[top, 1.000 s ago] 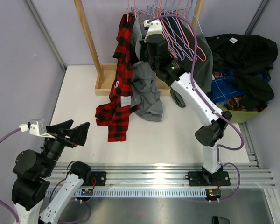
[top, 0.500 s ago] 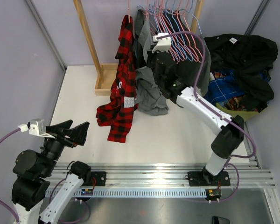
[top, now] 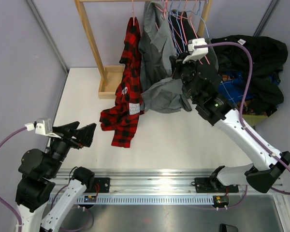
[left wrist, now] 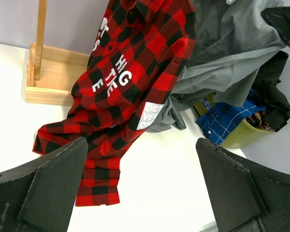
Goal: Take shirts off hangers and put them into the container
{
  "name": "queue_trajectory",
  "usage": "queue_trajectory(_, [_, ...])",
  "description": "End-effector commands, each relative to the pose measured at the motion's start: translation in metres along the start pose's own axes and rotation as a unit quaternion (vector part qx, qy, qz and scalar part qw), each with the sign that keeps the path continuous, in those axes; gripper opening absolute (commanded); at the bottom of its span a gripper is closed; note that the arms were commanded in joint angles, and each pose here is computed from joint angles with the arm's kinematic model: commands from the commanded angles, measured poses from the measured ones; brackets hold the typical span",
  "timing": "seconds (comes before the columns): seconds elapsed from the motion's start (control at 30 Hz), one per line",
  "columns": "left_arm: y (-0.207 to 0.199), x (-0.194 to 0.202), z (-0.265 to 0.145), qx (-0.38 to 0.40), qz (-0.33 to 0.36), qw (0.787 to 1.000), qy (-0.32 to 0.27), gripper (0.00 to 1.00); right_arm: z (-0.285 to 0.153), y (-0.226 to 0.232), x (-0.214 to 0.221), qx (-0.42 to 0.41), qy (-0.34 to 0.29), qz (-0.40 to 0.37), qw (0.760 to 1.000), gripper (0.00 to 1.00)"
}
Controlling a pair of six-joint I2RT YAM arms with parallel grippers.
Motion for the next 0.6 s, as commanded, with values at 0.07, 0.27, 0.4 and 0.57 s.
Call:
queue_trajectory(0.07, [-0.016, -0.01, 0.011, 0.037, -0.005, 0.999, -0.015, 0.99, -0.041, 0.02, -0.015, -0.119, 0.136, -0.039, 0.983, 0.0])
queue_trajectory(0.27, [-0.031, -0.011, 0.029, 0.072, 0.026, 0.997, 0.014, 0.99, -0.142, -0.015, 0.007, -0.115, 0.272, -0.026, 0.955, 0.0])
queue_trajectory(0.4, [-0.044, -0.019, 0.04, 0.096, 0.032, 0.995, 0.014, 0.99, -0.203, -0.018, 0.011, -0.161, 0.34, -0.003, 0.926, 0.0])
queue_trajectory(0.57, [-0.066, -0.025, 0.052, 0.147, 0.01, 0.989, 0.017, 0.99, -0.265, 0.019, 0.004, -0.339, 0.358, 0.057, 0.868, 0.0])
Point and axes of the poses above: each gripper's point midway between its finger pads, its own z axis out along the fingers, its own y axis along the line the jaws close on, x = y × z, the point moved 2 cm from there along -z, back along the fingers, and after that the axes turned 4 degrees about -z, right-handed, at the moved point
